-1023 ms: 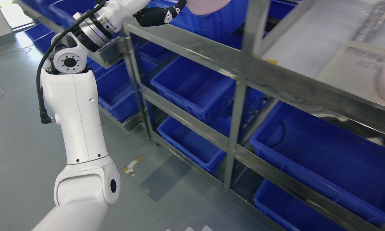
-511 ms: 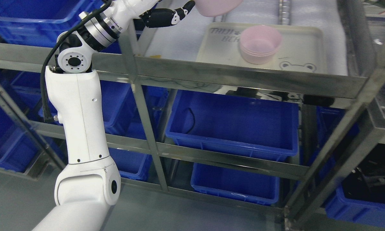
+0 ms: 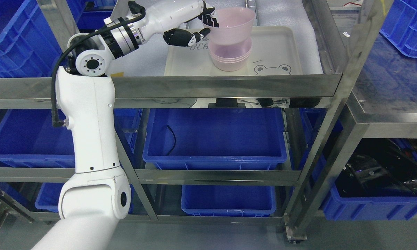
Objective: Stack pink IKEA bowl on shelf middle layer
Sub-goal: 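Lower the pink bowl onto the stacked pink bowls with the left hand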
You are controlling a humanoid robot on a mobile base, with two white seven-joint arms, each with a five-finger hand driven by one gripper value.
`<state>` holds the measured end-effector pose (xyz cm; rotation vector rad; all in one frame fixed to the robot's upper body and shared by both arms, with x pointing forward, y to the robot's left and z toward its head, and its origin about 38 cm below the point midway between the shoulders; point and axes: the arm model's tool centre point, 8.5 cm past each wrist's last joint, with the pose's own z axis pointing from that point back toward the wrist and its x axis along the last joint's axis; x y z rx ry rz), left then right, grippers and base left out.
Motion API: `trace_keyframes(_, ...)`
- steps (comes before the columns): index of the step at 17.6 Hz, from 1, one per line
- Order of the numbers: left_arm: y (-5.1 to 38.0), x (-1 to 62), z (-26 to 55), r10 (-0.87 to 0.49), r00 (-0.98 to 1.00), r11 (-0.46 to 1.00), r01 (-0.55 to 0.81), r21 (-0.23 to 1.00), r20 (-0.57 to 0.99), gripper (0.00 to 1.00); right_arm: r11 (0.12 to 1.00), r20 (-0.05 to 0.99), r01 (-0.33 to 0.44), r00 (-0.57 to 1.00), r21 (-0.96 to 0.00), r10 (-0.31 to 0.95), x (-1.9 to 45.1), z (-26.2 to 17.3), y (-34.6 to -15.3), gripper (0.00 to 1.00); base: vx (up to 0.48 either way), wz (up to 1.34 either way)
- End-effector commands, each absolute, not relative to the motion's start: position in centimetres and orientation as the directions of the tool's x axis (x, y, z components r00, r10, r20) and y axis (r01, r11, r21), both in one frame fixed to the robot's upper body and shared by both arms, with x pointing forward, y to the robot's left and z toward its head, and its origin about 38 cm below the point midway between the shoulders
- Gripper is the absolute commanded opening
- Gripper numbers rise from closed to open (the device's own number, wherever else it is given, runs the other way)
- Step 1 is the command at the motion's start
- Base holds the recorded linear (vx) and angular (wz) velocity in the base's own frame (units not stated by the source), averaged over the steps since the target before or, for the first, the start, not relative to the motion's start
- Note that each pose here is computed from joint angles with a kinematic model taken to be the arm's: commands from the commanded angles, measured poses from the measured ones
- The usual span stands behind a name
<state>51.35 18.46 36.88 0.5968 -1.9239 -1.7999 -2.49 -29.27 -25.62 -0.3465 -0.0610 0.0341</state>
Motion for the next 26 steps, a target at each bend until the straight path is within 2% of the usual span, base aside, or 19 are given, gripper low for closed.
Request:
trace_keyframes(1, 18.1, 53.9, 34.8, -0.627, -0.779, -0.073, 0.09, 0.993, 0.025, 0.01, 0.934, 0.069, -0.023, 0.996, -0.356, 0.051, -1.9, -25.5, -30.4, 1.0, 0.03, -0.13)
trace_keyframes(12, 17.4, 54.2, 33.4, -0.645, -0.764, -0.164, 0.114, 0.98, -0.019, 0.01, 0.934, 0.069, -0.023, 0.996, -0.356, 0.051, -1.9, -25.5, -30.4, 1.0, 0.003, -0.01)
trace_keyframes(26, 17.3, 55.0, 34.4, -0.654, -0.756, -0.153, 0.091, 0.984, -0.032, 0.02, 0.934, 0.069, -0.023, 0.996, -0.356, 0.051, -1.9, -25.5, -30.4, 1.0, 0.0, 0.0)
